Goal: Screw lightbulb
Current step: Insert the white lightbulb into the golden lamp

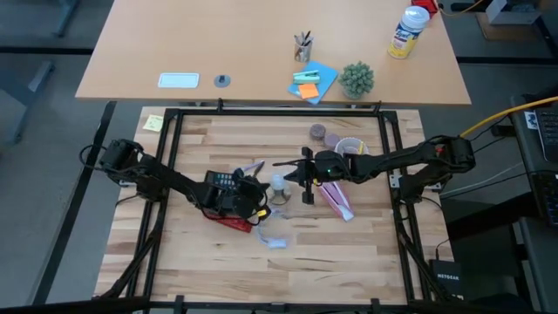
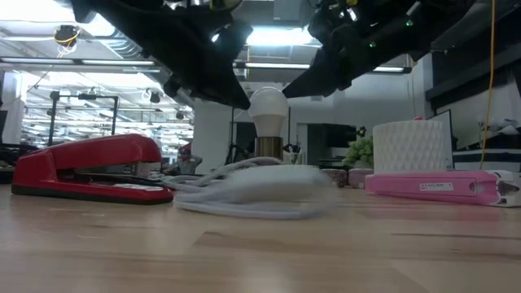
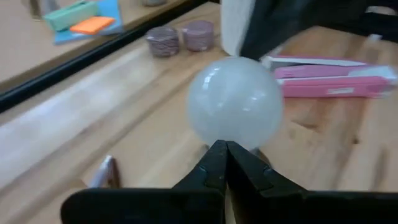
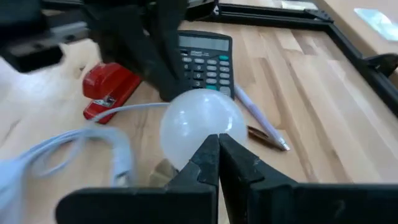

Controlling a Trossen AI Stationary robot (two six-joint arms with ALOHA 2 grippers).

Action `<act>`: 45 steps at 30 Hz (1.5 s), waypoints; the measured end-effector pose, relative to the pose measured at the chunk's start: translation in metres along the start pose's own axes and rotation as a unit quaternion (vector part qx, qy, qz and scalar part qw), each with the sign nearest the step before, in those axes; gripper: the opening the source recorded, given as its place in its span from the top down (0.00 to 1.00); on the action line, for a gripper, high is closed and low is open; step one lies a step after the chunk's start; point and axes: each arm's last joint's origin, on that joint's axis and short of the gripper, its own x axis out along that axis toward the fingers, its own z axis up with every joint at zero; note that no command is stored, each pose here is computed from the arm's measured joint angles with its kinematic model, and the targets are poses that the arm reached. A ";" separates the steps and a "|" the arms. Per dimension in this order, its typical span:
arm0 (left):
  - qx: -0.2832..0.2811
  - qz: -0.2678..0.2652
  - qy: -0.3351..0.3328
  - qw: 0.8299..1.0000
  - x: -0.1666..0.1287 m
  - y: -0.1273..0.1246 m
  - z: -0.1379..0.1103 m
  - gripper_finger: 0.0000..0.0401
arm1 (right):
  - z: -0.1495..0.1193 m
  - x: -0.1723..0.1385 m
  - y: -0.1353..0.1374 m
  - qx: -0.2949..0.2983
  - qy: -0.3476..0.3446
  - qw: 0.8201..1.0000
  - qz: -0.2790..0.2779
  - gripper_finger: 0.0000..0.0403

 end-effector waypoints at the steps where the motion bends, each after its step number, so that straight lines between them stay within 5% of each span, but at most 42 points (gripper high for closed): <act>1: 0.001 0.005 0.000 1.000 0.002 0.002 0.000 1.00 | 0.000 0.000 0.000 0.006 0.001 1.000 0.002 0.98; 10: -0.013 0.037 -0.006 0.999 0.015 0.014 0.007 1.00 | 0.002 0.000 0.013 0.015 -0.009 0.998 0.058 0.98; 26: 0.015 0.053 -0.057 0.997 -0.005 0.026 0.039 1.00 | 0.032 -0.032 0.021 0.004 -0.088 0.995 0.042 0.98; 30: 0.021 0.025 -0.067 0.997 -0.017 0.029 0.051 1.00 | 0.040 -0.043 0.029 -0.003 -0.108 0.993 0.039 0.98; 35: 0.002 -0.070 -0.073 0.995 -0.029 0.021 0.058 1.00 | 0.041 -0.048 0.027 -0.038 -0.102 0.993 -0.040 0.98; 39: -0.012 -0.132 -0.051 0.990 -0.034 0.009 0.051 1.00 | 0.036 -0.043 0.015 -0.062 -0.073 0.988 -0.122 0.98; 45: -0.006 -0.143 -0.022 0.989 -0.029 -0.007 0.030 1.00 | 0.019 -0.023 -0.003 -0.047 -0.025 0.988 -0.144 0.98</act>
